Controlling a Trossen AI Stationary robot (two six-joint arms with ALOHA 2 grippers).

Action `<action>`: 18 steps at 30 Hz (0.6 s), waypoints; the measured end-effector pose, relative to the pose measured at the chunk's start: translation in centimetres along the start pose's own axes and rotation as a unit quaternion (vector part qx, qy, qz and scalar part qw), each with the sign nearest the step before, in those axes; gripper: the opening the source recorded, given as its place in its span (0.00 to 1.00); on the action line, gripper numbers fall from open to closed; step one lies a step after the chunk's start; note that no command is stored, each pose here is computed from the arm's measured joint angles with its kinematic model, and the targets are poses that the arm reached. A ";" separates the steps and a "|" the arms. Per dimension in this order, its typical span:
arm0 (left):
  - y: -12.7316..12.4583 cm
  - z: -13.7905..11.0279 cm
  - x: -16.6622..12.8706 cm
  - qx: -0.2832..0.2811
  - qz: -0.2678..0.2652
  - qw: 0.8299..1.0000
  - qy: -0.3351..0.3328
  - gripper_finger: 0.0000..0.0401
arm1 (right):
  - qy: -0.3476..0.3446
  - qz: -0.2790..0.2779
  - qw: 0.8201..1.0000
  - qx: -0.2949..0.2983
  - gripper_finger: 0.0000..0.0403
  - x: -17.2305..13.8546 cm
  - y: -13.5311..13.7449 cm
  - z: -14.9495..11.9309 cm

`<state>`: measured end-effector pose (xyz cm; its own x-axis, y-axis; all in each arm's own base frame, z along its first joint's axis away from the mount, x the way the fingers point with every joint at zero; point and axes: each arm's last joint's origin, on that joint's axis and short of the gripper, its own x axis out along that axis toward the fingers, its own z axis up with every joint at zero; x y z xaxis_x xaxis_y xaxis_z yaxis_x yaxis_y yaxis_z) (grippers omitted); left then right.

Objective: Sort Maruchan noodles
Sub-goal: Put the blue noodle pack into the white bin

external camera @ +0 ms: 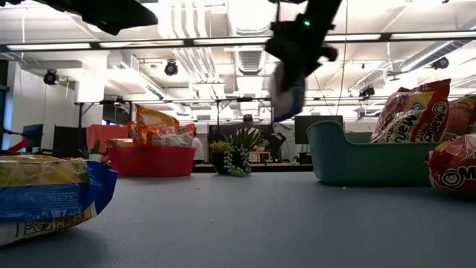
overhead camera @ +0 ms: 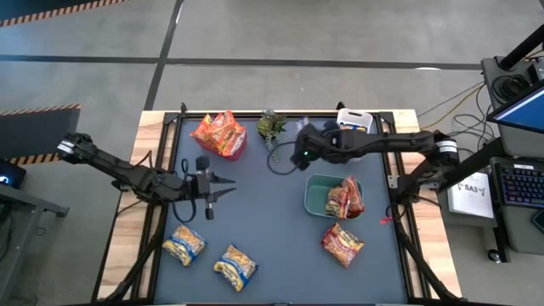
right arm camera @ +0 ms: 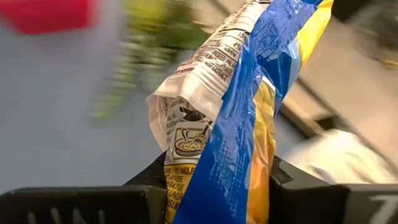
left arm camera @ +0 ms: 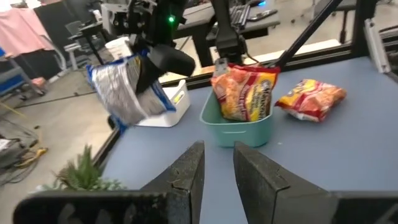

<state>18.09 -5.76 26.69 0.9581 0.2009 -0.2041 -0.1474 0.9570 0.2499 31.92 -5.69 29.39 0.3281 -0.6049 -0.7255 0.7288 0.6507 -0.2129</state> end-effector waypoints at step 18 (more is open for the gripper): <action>0.2 -0.4 0.0 0.027 0.042 0.999 0.020 0.17 | 0.201 -0.229 0.952 0.027 0.25 4.4 -10.1 -1.8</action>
<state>17.96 -5.48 26.31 0.9320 0.2894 -0.2182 -0.2125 0.9241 0.3176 24.93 -14.10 27.17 -0.2798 -0.5877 -0.7591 0.7741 0.3296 -0.5405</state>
